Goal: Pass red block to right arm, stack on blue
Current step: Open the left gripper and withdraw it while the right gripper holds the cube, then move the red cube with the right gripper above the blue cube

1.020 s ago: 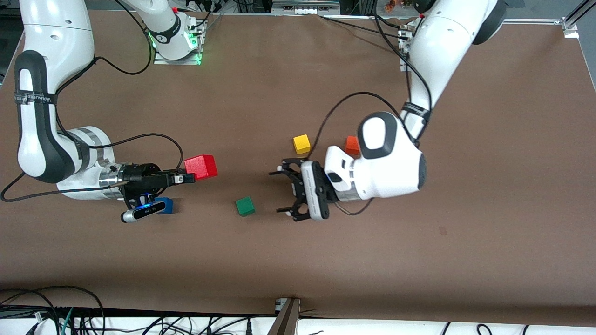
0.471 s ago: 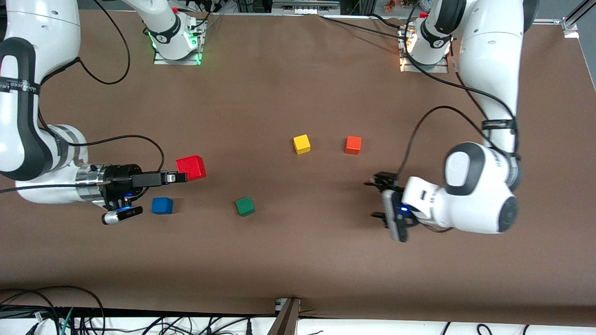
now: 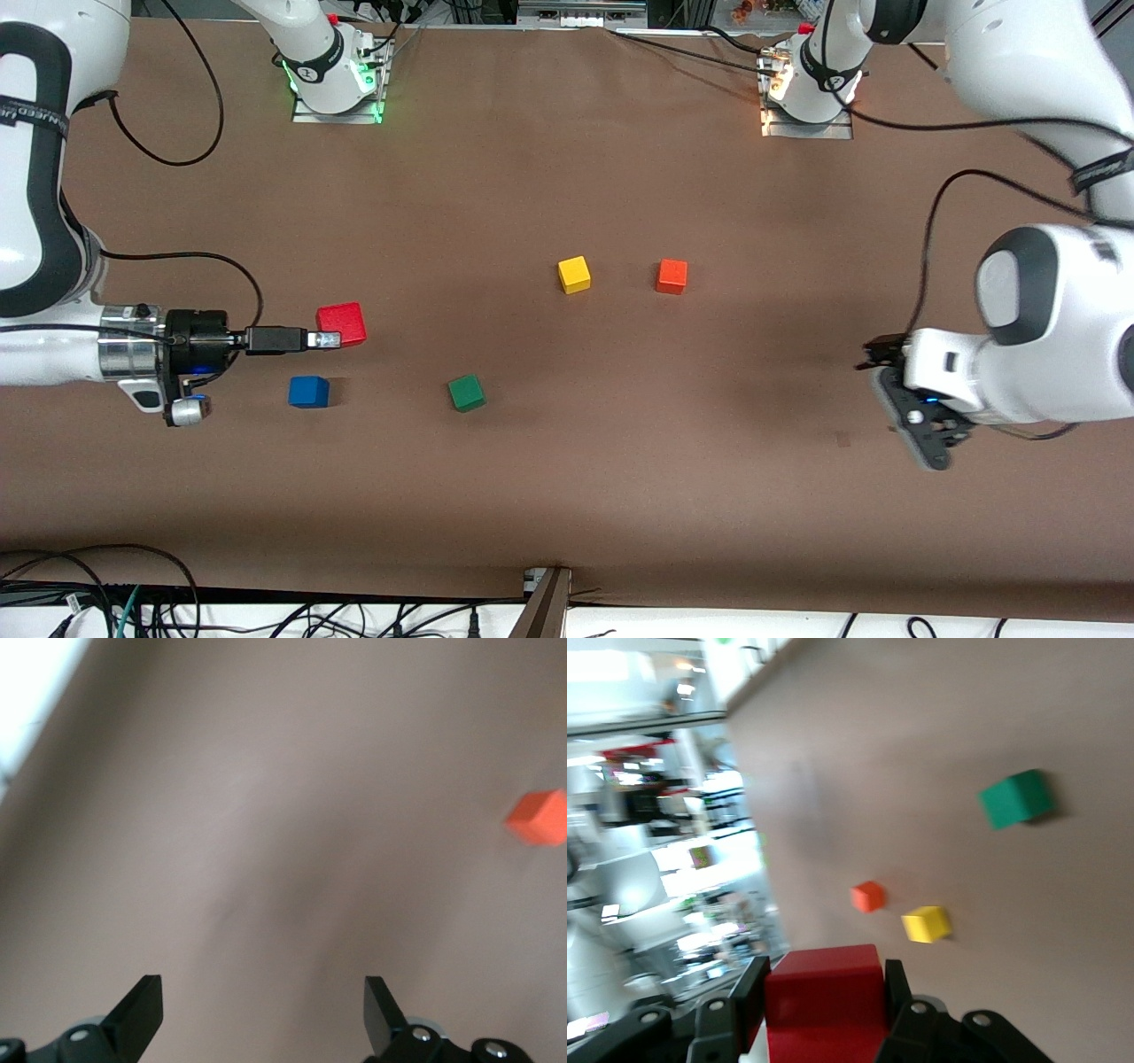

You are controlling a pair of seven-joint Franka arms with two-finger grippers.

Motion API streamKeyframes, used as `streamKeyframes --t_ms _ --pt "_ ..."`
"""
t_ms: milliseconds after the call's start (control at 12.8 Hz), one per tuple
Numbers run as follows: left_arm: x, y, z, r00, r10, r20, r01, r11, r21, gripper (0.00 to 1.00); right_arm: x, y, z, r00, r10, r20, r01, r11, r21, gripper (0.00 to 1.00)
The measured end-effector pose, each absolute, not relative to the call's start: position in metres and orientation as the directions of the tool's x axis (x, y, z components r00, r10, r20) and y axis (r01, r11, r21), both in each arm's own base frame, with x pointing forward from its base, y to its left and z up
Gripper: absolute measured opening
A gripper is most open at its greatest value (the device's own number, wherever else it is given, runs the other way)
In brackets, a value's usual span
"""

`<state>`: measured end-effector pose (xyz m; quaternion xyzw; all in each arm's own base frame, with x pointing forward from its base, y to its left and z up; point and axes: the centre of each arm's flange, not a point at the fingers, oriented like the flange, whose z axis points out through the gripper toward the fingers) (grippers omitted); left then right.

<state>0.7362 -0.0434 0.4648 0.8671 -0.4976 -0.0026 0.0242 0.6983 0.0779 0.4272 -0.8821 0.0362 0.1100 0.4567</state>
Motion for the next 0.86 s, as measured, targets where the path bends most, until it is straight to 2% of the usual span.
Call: streamKeyframes --t_ms 157,392,627,863 --pt "0.724 -0.015 0.517 0.545 -0.838 0.028 -0.835 -0.545 -0.076 1.0 0.694 0.068 0.449 0.982 0.039 -0.185 -0.099 -0.729 -0.677 0.57" --pt "0.685 0.013 0.566 0.762 -0.647 0.027 -0.641 -0.76 -0.102 1.0 0.681 0.054 0.485 0.99 0.05 -0.135 -0.023 -0.869 -0.495 0.57" --pt "0.647 0.033 0.576 0.932 -0.363 0.018 -0.363 -0.932 -0.01 1.0 0.67 0.043 0.494 0.991 0.052 -0.126 -0.001 -0.921 -0.391 0.57" --pt "0.615 0.025 0.583 0.994 -0.107 -0.032 -0.105 -0.993 0.048 1.0 0.661 0.046 0.474 0.997 0.033 -0.074 0.008 -0.949 -0.315 0.57"
